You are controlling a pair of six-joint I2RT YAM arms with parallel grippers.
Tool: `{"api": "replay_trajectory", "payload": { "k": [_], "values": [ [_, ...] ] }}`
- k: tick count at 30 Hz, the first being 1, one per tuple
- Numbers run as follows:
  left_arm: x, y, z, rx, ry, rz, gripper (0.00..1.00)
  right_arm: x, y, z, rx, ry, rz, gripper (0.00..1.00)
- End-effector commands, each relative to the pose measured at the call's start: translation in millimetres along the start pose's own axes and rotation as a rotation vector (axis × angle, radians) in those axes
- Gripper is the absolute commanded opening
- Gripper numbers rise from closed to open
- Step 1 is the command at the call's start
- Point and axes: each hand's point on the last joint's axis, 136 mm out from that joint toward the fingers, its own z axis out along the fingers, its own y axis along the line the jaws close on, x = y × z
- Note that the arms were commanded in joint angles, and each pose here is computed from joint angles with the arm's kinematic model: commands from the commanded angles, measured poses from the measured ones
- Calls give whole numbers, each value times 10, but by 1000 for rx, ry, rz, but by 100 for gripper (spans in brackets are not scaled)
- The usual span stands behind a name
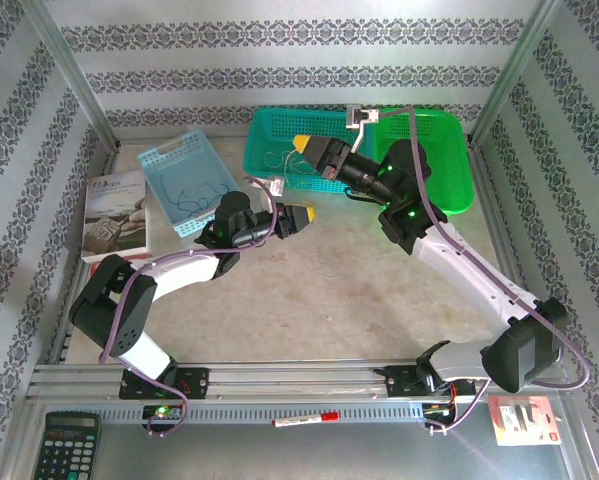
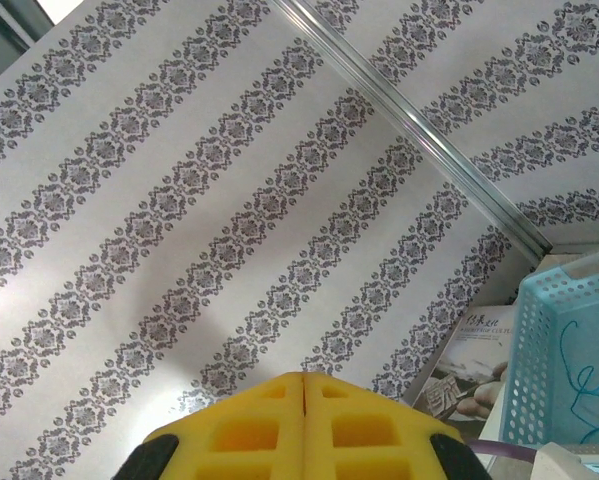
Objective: Untangle the cables
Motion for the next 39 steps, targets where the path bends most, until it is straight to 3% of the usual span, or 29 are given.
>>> {"api": "replay_trajectory", "payload": {
  "k": [1, 6, 22, 27, 29, 32, 39],
  "values": [
    [-4, 3, -4, 28, -26, 14, 19, -120, 160, -2, -31, -27, -36, 0],
    [119, 87, -3, 21, -3, -8, 0, -224, 89, -64, -1, -55, -52, 0],
    [693, 470, -161, -85, 103, -67, 0, -636, -333, -512, 142, -171, -70, 0],
    [710, 477, -186, -89, 103, -68, 0, -672, -459, -594, 167, -176, -61, 0],
    [686, 456, -192, -89, 102, -58, 20, -662, -495, -603, 173, -170, -59, 0],
    [628, 390, -188, -82, 107, -30, 40, -633, -530, -609, 179, -159, -57, 0],
    [499, 159, -176, -58, 145, 71, 66, -549, -545, -607, 178, -141, -46, 0]
  ]
}}
